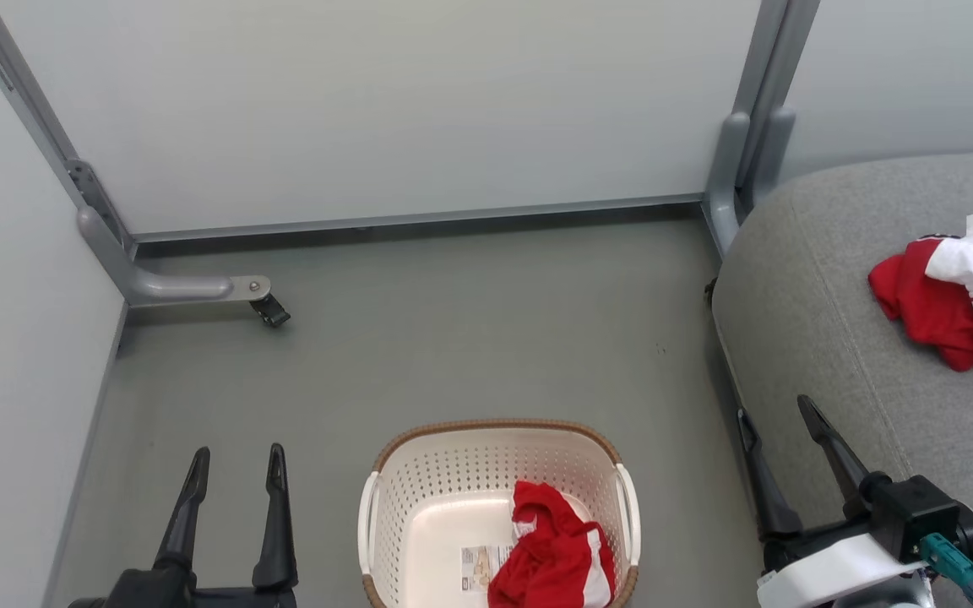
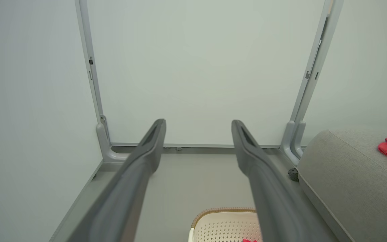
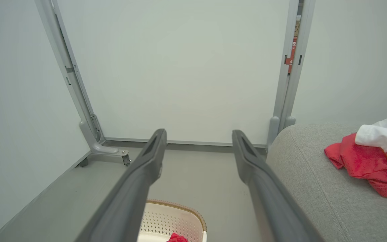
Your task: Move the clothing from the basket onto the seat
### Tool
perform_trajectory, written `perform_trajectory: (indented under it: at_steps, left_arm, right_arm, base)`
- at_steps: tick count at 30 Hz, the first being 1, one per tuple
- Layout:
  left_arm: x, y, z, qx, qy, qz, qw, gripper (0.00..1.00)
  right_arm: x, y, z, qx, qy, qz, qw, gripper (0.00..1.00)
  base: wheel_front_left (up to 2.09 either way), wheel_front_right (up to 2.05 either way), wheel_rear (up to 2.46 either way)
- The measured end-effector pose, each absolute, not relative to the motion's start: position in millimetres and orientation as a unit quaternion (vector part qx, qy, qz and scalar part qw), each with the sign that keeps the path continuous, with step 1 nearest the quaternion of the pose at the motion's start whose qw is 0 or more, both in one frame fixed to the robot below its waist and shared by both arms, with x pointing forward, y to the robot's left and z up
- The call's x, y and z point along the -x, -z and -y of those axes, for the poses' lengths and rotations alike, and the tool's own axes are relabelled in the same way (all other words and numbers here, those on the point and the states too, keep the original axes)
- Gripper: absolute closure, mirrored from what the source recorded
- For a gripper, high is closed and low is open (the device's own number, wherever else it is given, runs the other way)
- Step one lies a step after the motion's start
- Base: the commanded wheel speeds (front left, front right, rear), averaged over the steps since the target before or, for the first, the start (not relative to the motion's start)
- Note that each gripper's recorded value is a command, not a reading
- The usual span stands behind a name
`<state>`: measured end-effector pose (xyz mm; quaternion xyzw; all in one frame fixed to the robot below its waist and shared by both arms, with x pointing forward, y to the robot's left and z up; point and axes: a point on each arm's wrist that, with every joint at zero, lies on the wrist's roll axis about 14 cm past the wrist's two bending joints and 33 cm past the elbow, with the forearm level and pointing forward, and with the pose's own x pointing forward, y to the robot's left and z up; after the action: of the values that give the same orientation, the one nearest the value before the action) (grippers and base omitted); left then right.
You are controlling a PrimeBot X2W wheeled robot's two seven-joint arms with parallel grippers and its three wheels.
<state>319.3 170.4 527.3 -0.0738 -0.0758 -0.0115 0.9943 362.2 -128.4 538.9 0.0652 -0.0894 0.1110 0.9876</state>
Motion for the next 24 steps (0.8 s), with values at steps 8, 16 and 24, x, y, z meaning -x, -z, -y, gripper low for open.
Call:
perform_trajectory:
  at_steps: [8, 16, 24]
  left_arm:
    - [-297, -533, -172, 0.074, 0.012, 0.089, 0.993, 0.0]
    - [-298, -531, -163, 0.075, 0.026, 0.085, 0.993, 0.0]
    - [-301, -527, -158, 0.068, 0.036, 0.076, 0.994, 0.0]
  right_arm:
    - [-339, -533, 127, -0.062, -0.113, 0.081, 0.988, 0.0]
    - [-327, -513, 142, -0.068, -0.088, 0.053, 0.992, 0.0]
    - [-325, -511, 146, -0.073, -0.08, 0.051, 0.993, 0.0]
  base:
    - [0.0, 0.0, 0.0]
    - [0.0, 0.0, 0.0]
    - [0.0, 0.0, 0.0]
